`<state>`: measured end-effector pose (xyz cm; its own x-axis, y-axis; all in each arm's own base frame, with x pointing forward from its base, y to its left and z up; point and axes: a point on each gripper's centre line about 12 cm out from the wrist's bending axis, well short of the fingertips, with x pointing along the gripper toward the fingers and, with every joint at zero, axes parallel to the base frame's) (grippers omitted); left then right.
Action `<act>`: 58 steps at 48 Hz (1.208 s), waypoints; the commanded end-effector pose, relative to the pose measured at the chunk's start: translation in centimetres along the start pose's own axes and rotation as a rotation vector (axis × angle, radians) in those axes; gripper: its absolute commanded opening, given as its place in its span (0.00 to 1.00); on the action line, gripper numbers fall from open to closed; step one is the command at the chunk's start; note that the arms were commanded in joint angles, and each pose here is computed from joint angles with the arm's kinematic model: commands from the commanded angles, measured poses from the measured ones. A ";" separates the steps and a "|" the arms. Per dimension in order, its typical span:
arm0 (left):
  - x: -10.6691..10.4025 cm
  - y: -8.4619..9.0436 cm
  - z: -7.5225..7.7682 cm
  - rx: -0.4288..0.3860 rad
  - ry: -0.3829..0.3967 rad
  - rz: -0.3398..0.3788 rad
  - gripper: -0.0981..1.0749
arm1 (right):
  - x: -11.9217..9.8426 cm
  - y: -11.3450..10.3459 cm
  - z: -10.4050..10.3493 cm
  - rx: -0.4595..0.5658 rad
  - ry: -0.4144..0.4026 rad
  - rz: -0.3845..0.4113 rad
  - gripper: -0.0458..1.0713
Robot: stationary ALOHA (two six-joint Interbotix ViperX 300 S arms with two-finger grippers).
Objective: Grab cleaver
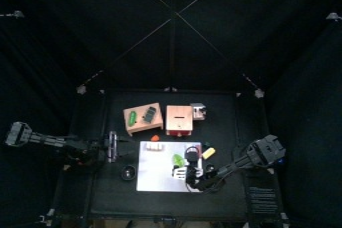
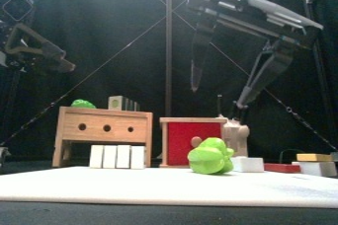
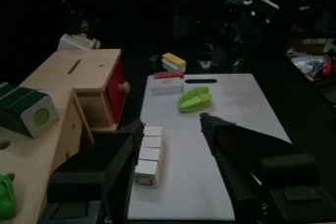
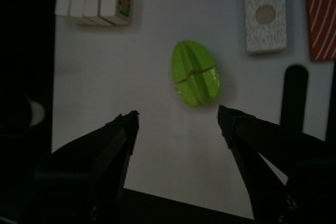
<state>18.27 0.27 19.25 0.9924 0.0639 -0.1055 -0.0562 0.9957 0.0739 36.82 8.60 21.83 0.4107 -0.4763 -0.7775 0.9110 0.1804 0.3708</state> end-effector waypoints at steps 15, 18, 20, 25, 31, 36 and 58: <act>0.4 0.0 1.2 0.004 -0.033 0.001 0.82 | -5.8 -5.2 9.3 -0.251 -0.185 0.113 0.90; 0.5 0.1 1.4 0.007 -0.039 0.008 0.82 | -6.2 -6.1 11.3 -0.233 -0.233 0.127 0.89; 0.6 0.3 1.7 0.009 -0.046 0.017 0.82 | -6.5 -6.9 13.3 -0.198 -0.272 0.133 0.89; 1.0 1.0 3.0 0.002 -0.076 0.057 0.82 | -7.0 -8.4 17.2 -0.103 -0.334 0.158 0.89; 1.4 1.8 4.0 -0.003 -0.097 0.091 0.82 | -6.9 -8.9 20.3 -0.052 -0.357 0.233 0.89; 1.9 2.2 4.9 0.014 -0.110 0.110 0.82 | -7.0 -8.2 22.2 -0.035 -0.366 0.307 0.89; 2.7 2.5 5.6 0.142 -0.098 0.094 0.82 | -5.6 -5.5 28.9 -0.142 -0.233 0.190 0.89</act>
<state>21.10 2.42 23.85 0.9902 0.1385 -0.0184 -0.1311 0.9667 0.2196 28.14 -13.84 37.02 0.5557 -0.6199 -0.5540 0.8312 0.4033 0.3827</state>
